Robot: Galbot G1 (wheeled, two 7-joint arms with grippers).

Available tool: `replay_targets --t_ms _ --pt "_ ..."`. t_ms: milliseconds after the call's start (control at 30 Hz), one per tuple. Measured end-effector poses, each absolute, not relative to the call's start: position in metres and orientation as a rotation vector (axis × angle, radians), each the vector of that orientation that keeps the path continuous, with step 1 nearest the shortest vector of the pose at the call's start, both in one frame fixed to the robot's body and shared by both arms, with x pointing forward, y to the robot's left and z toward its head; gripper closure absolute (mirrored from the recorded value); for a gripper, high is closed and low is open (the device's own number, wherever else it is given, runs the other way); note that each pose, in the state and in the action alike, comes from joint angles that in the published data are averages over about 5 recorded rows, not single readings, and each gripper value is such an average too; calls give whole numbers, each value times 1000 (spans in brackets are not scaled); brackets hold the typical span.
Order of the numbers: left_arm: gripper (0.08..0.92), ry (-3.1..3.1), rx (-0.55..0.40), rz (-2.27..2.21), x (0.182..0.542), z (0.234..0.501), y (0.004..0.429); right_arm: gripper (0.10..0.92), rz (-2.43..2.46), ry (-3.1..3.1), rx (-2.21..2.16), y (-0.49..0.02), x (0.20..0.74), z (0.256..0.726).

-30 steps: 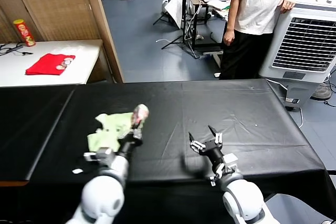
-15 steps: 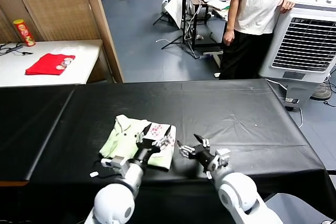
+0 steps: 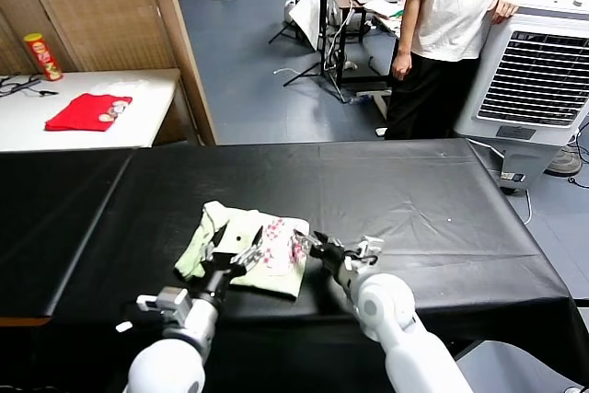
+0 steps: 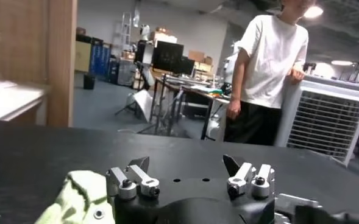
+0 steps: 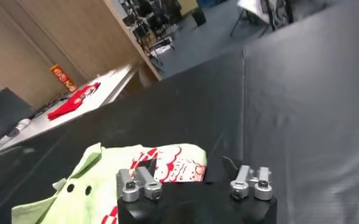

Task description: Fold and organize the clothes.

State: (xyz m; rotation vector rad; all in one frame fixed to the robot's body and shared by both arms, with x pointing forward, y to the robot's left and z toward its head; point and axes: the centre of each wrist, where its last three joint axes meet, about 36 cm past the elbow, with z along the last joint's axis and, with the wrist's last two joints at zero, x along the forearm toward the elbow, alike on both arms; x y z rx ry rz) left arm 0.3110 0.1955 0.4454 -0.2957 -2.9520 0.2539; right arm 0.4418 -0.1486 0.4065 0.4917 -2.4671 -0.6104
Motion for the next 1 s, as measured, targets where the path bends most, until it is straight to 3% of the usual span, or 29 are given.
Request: replay_targets --t_ms 233,433,533,867,1000 --pt "201 -2953 -232 247 298 448 203 848 -534 -2529 526 -149 461 394" --pt "201 -2951 -181 254 293 444 208 898 -256 -2735 654 -155 483 386" --pt "201 -2953 -165 250 291 442 210 835 -51 -2821 731 -162 487 383" --pt "201 -2992 -201 210 292 427 221 308 210 -2988 592 -199 433 385" --pt "201 -2974 -221 191 288 421 223 231 190 -3004 500 -208 396 393"
